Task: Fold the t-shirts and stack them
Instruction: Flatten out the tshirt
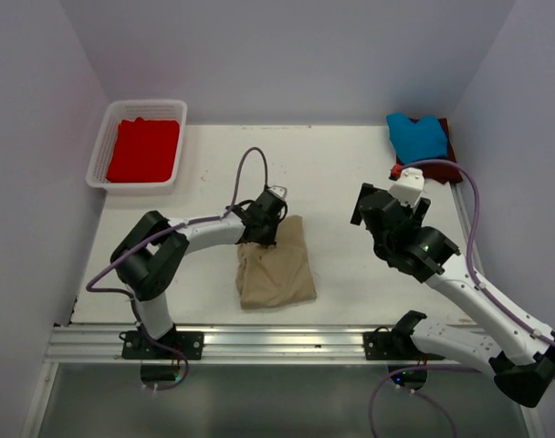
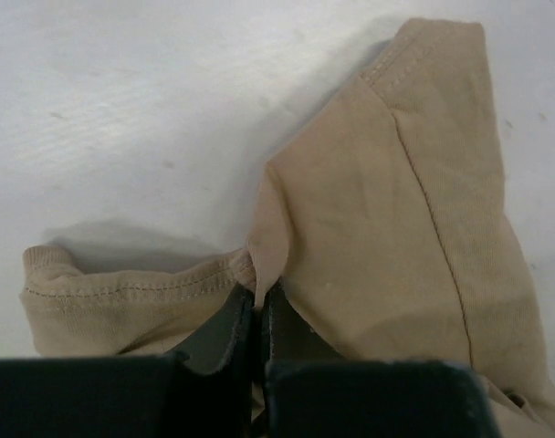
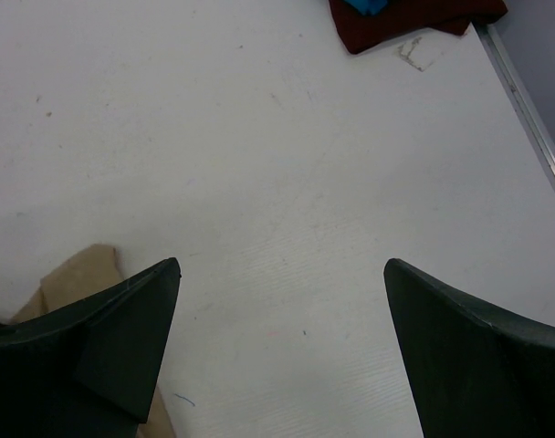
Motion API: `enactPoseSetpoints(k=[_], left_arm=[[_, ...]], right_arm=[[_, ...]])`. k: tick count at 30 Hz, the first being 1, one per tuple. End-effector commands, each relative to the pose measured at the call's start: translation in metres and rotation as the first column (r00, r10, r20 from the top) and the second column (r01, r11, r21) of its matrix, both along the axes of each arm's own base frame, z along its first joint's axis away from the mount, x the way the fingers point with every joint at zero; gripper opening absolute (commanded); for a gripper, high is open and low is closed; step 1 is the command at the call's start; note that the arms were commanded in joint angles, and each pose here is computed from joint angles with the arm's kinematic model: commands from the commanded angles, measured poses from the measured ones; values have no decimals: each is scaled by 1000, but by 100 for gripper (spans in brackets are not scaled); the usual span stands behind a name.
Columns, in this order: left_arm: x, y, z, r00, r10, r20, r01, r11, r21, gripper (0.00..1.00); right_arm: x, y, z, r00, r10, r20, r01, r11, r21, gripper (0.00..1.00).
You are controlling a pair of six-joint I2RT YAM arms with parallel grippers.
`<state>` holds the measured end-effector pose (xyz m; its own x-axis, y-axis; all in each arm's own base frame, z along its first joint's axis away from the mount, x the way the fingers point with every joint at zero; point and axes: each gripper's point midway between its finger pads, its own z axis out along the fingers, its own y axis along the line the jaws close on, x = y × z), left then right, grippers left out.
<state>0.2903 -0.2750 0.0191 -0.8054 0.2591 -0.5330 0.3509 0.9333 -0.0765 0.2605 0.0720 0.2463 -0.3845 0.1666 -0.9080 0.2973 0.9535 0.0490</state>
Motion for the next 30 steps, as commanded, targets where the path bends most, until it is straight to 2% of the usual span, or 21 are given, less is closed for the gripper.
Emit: enactPoseSetpoints(k=[1,2,4,5,7,8,10,12,13,15,16,21,26,30], left_arm=[[49,40,16,962,254,98,-251,967,-40,0],[65,57,26,931,344,119,-338,939,-70,0],[83,73,52,886,437,153,-419,897,-139,0],[95,90,63,845,512,156,-485,856,-181,0],[108,101,99,799,570,193,-516,814,-267,0],[112,108,112,773,599,209,-534,792,-294,0],[113,104,149,764,604,227,-507,780,-368,0],[108,93,171,788,579,210,-457,779,-429,0],[104,92,186,790,575,216,-436,772,-462,0],[94,91,192,795,573,200,-426,762,-487,0],[89,94,202,788,579,209,-418,753,-508,0],[71,105,212,777,593,212,-418,737,-532,0],[69,98,241,795,562,230,-359,740,-569,0],[67,100,266,781,570,256,-334,727,-601,0]], right_arm=[[0,1,-5,1000,4,-5,-4,1000,6,97],[3,6,-6,1000,22,-7,-22,1000,11,97],[5,18,-15,995,89,-44,-89,996,13,96],[7,26,-16,992,116,-45,-115,993,26,95],[12,40,-29,981,177,-86,-176,984,16,95],[16,56,-33,967,240,-89,-236,970,55,95],[22,76,-50,939,312,-142,-307,950,58,95],[31,105,-54,903,402,-150,-390,915,105,95],[37,117,-71,883,425,-200,-411,905,108,95],[44,143,-69,848,491,-200,-465,870,163,95],[49,152,-83,833,499,-237,-472,866,166,94],[61,190,-74,815,539,-212,-510,842,178,87],[65,199,-58,821,546,-167,-515,835,195,87],[66,219,-58,783,599,-167,-560,796,230,87]])
